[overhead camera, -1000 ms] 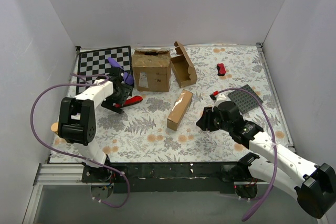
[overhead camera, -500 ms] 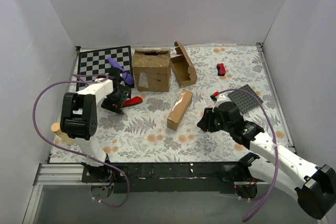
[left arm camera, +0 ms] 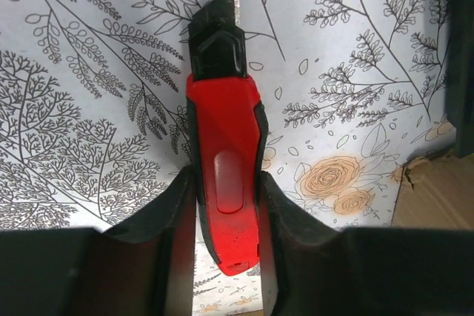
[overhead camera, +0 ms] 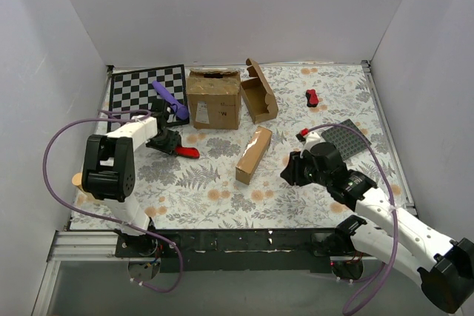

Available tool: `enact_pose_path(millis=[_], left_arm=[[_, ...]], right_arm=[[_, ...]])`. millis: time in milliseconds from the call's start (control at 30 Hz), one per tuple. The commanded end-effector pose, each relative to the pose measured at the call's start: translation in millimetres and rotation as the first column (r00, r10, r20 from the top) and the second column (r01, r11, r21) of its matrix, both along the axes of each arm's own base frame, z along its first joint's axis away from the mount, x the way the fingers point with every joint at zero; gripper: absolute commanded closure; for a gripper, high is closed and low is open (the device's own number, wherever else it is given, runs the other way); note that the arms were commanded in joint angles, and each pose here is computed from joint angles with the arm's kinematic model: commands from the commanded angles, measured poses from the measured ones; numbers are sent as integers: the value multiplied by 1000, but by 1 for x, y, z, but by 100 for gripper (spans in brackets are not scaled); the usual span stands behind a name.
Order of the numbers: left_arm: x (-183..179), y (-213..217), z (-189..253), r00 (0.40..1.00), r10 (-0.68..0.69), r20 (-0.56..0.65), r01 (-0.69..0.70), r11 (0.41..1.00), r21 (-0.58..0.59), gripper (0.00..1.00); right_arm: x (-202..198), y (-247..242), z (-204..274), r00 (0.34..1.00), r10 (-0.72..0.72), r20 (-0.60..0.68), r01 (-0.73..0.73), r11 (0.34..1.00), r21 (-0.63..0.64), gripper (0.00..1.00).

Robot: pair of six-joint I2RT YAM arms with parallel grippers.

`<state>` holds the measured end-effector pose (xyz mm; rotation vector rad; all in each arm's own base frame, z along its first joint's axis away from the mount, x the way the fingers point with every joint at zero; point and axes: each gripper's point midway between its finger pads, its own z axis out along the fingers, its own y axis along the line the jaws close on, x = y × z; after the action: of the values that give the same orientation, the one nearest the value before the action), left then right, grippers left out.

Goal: Unpack the express box

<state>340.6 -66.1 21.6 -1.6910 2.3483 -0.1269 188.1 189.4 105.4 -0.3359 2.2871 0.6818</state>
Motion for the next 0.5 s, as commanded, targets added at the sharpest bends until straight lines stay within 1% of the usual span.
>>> enact_pose_path(millis=[0,33,67,100,133,200,267,300,333,367,400,467], left_arm=[[-16,4,-19,998,50,-35,-50,999,10,90],[-15,5,-11,999,42,-10,-42,999,11,100],[-15,5,-6,1000,16,7,-16,1000,18,100],[-15,6,-1,1000,3,21,-4,1000,22,100],[-13,7,14,998,-10,64,9,1000,25,100],[-13,7,29,993,-60,103,56,998,38,100],[-12,5,56,979,-95,180,88,995,49,100],[-12,3,66,969,-125,212,115,992,60,100],[-12,0,76,960,-141,241,130,990,61,100],[-12,-8,95,940,-170,297,160,985,60,100],[-13,-13,104,927,-191,322,181,982,62,100],[-15,-29,128,891,-240,386,234,970,64,100]], right_arm=[[10,-1,49,989,32,148,-33,999,5,59],[10,-2,65,983,29,182,-34,999,23,56],[10,-3,73,978,36,203,-41,999,21,53],[8,-4,84,971,38,235,-48,998,35,42],[9,-2,99,962,42,268,-58,997,53,35],[5,3,114,956,72,284,-99,992,79,23],[2,14,137,947,103,304,-148,980,129,22],[-5,27,141,946,161,281,-213,963,168,21],[-8,34,146,944,185,273,-243,950,195,21],[-7,42,158,936,196,291,-268,935,231,21],[-11,53,158,943,223,248,-289,916,277,21],[-8,66,169,934,239,264,-320,889,327,20]])
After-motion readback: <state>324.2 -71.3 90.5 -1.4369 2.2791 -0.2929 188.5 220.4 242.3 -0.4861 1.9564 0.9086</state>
